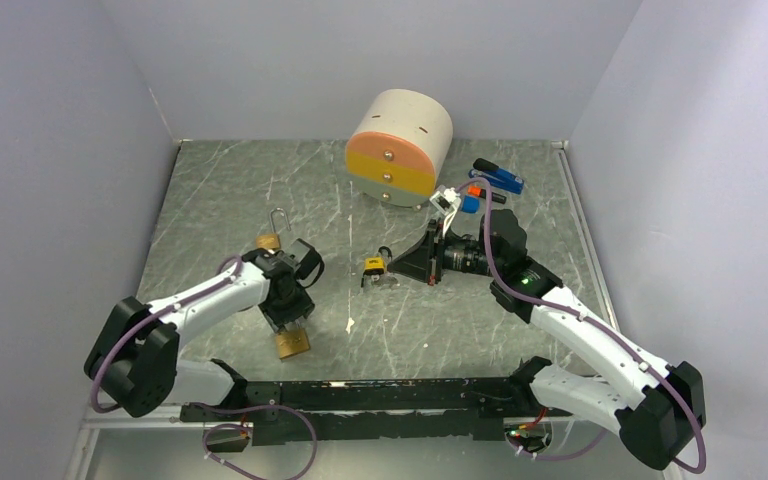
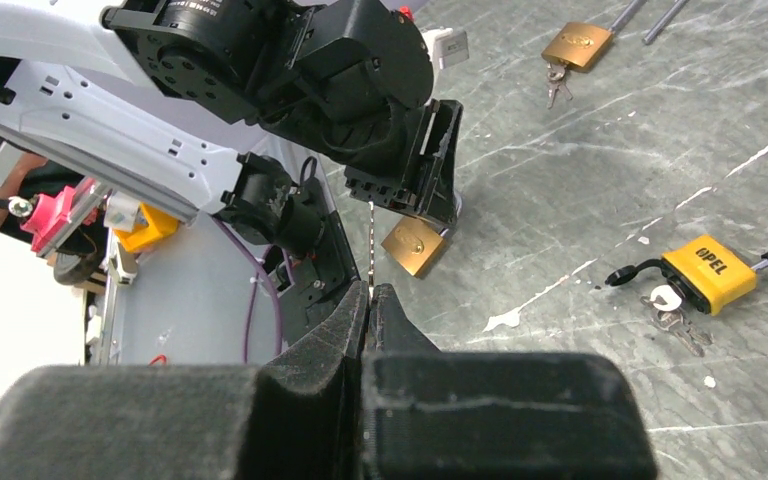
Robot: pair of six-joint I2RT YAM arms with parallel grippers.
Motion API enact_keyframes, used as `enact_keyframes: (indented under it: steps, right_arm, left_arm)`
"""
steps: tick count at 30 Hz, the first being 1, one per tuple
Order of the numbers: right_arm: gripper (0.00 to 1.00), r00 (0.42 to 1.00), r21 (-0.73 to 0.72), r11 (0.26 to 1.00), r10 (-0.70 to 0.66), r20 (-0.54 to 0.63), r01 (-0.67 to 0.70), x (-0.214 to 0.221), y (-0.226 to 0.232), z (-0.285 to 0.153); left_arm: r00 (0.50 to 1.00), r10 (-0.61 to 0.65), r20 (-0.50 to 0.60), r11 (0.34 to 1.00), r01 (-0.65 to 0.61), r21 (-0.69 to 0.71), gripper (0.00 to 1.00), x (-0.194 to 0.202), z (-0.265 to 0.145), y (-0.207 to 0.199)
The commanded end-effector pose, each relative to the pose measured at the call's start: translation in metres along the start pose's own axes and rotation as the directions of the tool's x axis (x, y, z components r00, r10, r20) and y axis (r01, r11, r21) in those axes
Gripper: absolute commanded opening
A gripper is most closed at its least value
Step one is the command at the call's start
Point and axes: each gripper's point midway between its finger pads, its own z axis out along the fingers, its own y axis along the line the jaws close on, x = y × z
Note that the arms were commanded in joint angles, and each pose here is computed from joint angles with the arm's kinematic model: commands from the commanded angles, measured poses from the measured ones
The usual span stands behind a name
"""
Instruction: Unlock with the key
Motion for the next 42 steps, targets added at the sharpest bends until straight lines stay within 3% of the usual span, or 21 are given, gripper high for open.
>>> enact_keyframes:
  steps: [1, 5, 14, 17, 21, 26, 32, 35, 42]
  right_arm:
    - [0.0, 0.998, -0.017, 0.999, -0.044, 0.036, 0.045, -0.009, 0.005, -0.002]
    - [0.0, 0.998, -0.011, 0.999, -0.048, 0.039, 0.048, -0.009, 0.004, -0.003]
    - [0.0, 0.998, -0.012, 0.999, -0.05, 0.041, 0.05, -0.009, 0.006, -0.005]
    - [0.0, 0.998, -0.011, 0.999, -0.051, 0.039, 0.051, -0.009, 0.006, -0.004]
    - [0.0, 0.998, -0.008, 0.998, -0.056, 0.035, 0.057, -0.011, 0.005, -0.003]
    - [0.0, 0.997, 0.0, 0.998, -0.063, 0.043, 0.063, -0.013, 0.005, -0.004]
    - [0.0, 0.998, 0.002, 0.998, -0.058, 0.039, 0.058, -0.012, 0.003, -0.003]
    - [0.0, 0.998, 0.0, 0.998, -0.056, 0.039, 0.056, -0.012, 0.004, -0.003]
    - [0.0, 0.998, 0.005, 0.999, -0.054, 0.041, 0.054, -0.011, 0.003, -0.003]
  left_arm:
    - [0.997, 0.003, 0.081, 1.0, -0.002, -0.014, 0.53, -0.018, -0.003, -0.004]
    - [0.997, 0.01, 0.08, 0.995, -0.002, -0.098, 0.49, -0.02, 0.007, 0.001]
    - [0.997, 0.026, 0.074, 0.996, -0.019, -0.088, 0.42, -0.029, 0.029, -0.013]
    - [0.997, 0.027, 0.076, 0.996, -0.02, -0.083, 0.31, -0.033, 0.033, -0.015]
    - [0.998, 0.056, 0.039, 0.998, -0.056, 0.003, 0.03, -0.033, 0.024, -0.034]
    - [0.991, 0.114, 0.067, 0.962, -0.127, 0.24, 0.03, -0.043, -0.021, -0.075]
    - [0.96, 0.174, 0.218, 0.835, -0.261, 0.484, 0.03, -0.058, -0.077, -0.109]
    - [0.942, 0.18, 0.283, 0.79, -0.31, 0.53, 0.03, -0.061, -0.088, -0.113]
    - [0.931, 0.187, 0.314, 0.793, -0.332, 0.511, 0.03, -0.056, -0.075, -0.101]
